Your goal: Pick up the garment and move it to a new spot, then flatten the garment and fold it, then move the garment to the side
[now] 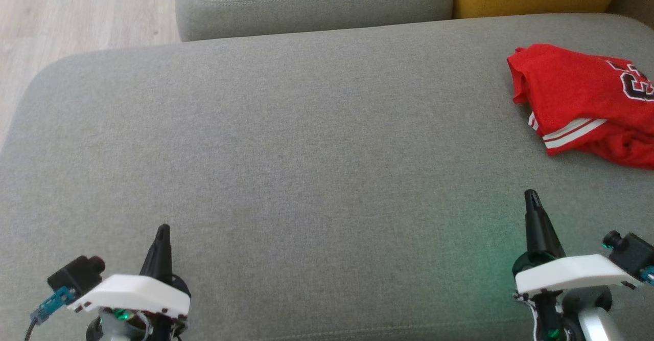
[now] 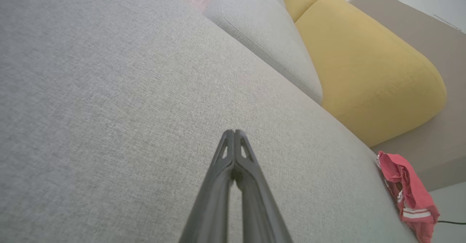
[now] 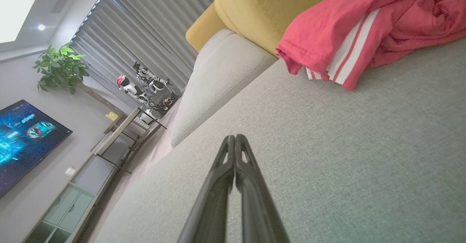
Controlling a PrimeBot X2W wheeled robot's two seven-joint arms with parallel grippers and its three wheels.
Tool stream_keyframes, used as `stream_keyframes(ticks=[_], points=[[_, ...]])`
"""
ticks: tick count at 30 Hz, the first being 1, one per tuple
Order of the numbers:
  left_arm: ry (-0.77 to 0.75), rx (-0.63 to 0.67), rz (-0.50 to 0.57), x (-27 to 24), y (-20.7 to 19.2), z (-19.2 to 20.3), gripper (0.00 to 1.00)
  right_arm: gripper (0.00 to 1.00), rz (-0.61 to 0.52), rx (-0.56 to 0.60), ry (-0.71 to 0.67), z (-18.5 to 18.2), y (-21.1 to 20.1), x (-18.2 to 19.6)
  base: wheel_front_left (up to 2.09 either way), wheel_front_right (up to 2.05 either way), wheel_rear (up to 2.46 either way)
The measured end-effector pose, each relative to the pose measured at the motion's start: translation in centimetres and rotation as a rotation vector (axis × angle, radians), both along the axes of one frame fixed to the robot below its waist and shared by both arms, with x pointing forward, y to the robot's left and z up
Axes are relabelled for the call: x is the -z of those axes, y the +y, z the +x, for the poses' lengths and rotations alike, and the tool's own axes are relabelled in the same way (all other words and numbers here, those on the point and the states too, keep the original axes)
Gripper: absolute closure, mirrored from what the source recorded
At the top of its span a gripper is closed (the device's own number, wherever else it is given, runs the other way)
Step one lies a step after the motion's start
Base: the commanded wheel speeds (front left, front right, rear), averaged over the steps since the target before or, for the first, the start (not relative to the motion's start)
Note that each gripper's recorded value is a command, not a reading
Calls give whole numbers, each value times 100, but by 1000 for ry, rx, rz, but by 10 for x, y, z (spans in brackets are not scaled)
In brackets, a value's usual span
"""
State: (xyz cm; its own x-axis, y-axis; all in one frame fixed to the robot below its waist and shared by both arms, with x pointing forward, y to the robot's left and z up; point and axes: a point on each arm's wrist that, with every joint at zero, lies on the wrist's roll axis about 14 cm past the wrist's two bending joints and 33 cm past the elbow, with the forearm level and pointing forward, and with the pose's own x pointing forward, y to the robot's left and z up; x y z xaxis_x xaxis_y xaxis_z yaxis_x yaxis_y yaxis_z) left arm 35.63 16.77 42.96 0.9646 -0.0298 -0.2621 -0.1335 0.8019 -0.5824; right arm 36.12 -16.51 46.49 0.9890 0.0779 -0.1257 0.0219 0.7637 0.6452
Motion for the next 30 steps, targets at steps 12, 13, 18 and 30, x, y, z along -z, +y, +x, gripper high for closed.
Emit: stream_keyframes(ticks=[12, 13, 18, 30], points=[[-4, -39, -145, -6, 2, 5, 100, 100, 130, 34, -6, 6, -7, -6, 0, 0, 0], [-2, -41, -155, -6, 2, 4, 100, 100, 142, 35, -3, 5, -7, -5, 0, 0, 0], [1, -52, -214, -6, 2, 4, 100, 100, 198, 48, 3, 5, -9, -5, 0, 0, 0], [0, -90, -352, -9, 6, 4, 100, 100, 330, 88, 16, 4, -17, -3, 0, 0, 0]])
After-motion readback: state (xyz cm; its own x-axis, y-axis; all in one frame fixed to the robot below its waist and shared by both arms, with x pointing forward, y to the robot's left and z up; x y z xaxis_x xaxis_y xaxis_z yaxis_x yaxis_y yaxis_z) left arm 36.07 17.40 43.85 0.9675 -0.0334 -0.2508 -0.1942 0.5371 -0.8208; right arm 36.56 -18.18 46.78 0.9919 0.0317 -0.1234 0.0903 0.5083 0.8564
